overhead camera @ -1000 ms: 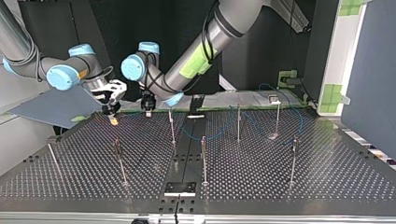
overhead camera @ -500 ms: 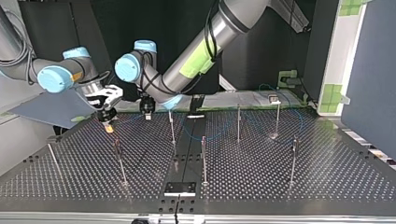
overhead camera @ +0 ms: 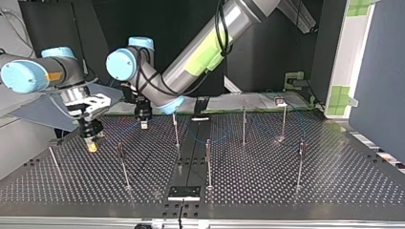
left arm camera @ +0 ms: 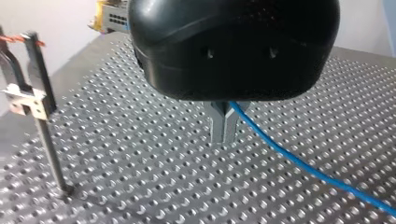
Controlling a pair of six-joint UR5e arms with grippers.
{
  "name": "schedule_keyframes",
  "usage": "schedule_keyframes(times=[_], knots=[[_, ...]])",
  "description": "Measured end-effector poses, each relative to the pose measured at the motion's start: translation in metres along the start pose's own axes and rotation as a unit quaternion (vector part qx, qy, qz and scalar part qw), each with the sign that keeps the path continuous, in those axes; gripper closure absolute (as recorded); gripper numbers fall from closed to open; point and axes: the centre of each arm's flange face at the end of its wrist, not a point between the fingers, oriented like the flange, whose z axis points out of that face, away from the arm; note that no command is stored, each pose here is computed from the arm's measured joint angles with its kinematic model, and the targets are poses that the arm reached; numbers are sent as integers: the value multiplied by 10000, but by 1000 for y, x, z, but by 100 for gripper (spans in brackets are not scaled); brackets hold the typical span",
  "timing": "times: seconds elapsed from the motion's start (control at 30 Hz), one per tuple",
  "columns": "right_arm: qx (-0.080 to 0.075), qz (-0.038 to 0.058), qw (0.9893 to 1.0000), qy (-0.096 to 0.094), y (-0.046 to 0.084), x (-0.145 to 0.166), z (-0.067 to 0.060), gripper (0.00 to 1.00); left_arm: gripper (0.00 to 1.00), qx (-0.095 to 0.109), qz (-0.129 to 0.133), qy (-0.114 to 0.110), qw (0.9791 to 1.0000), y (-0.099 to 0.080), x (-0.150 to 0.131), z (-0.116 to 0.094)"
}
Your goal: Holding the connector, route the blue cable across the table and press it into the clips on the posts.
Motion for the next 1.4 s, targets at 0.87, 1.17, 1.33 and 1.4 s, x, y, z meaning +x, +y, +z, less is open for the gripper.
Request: schedule_keyframes(times=[0.87, 1.17, 1.33, 1.4], knots=[[119, -67, 9997, 200, -30, 48, -21, 100, 100, 0, -457, -530, 9975, -11, -67, -15], [140, -73, 9996, 214, -31, 47, -20, 100, 100, -10, -542, -839, 9950, 1, -80, 9], [156, -78, 9996, 232, -30, 48, -20, 100, 100, 18, -547, -1024, 9932, 13, -87, 28], [170, -79, 9995, 248, -29, 48, -20, 100, 100, 57, -569, -1090, 9924, 15, -89, 33]])
